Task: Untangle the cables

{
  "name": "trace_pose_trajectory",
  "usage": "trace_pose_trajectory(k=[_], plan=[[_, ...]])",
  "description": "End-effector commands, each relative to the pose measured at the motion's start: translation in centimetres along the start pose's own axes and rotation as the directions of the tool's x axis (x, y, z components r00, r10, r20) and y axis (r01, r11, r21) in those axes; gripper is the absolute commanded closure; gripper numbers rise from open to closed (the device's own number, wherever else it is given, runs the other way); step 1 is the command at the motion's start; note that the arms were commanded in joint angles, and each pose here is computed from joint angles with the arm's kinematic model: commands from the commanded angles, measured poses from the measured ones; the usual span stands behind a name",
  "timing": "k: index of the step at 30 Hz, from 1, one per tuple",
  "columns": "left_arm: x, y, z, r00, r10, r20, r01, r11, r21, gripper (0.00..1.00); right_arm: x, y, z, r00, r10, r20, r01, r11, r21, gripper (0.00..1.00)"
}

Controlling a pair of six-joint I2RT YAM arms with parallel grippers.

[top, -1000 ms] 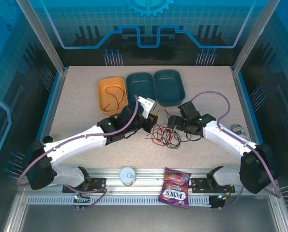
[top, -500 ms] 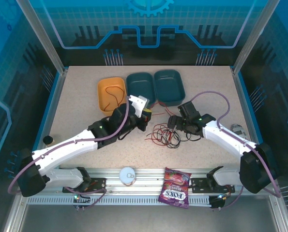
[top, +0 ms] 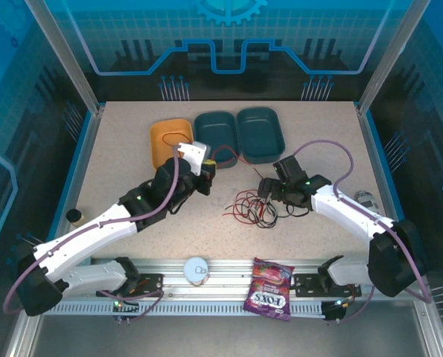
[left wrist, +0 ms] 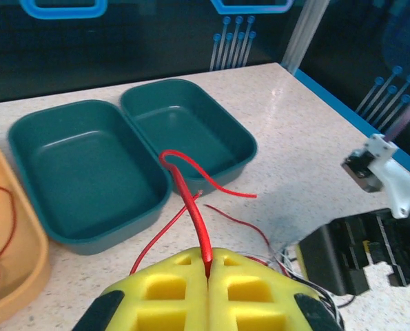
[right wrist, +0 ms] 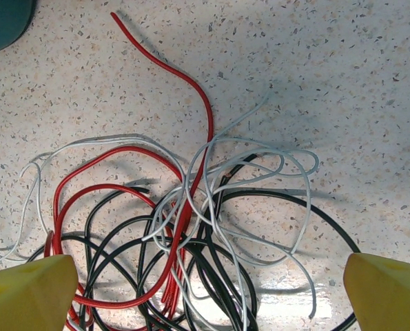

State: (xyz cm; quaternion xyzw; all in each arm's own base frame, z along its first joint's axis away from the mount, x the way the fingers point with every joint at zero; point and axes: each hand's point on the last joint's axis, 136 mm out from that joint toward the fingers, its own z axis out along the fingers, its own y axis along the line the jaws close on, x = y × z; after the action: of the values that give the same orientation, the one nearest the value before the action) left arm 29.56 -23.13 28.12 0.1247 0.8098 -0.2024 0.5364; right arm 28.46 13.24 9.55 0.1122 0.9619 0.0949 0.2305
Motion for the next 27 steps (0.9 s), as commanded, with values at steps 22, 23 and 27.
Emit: trace_pose_trajectory(k=[22,23,27], plan=[[-0.3,11.8,-3.2,0.983,-0.162,0.084,0.18,0.939,-0.293,1.0,-1.3,1.8,-0.6,0.999,-0.033,0.01,0.033,0.999,-0.004,0.0],[-0.4,12.1,-3.1,0.983,-0.163,0.084,0.181,0.937,-0.299,1.0,-1.3,1.8,-0.5,0.999,-0.033,0.009,0.033,0.999,-0.004,0.0],[-0.5,13.9,-2.3,0.983,-0.168,0.08,0.185,0.921,-0.342,1.0,-1.3,2.1,-0.4,0.999,-0.038,0.004,0.038,0.999,-0.005,0.0]])
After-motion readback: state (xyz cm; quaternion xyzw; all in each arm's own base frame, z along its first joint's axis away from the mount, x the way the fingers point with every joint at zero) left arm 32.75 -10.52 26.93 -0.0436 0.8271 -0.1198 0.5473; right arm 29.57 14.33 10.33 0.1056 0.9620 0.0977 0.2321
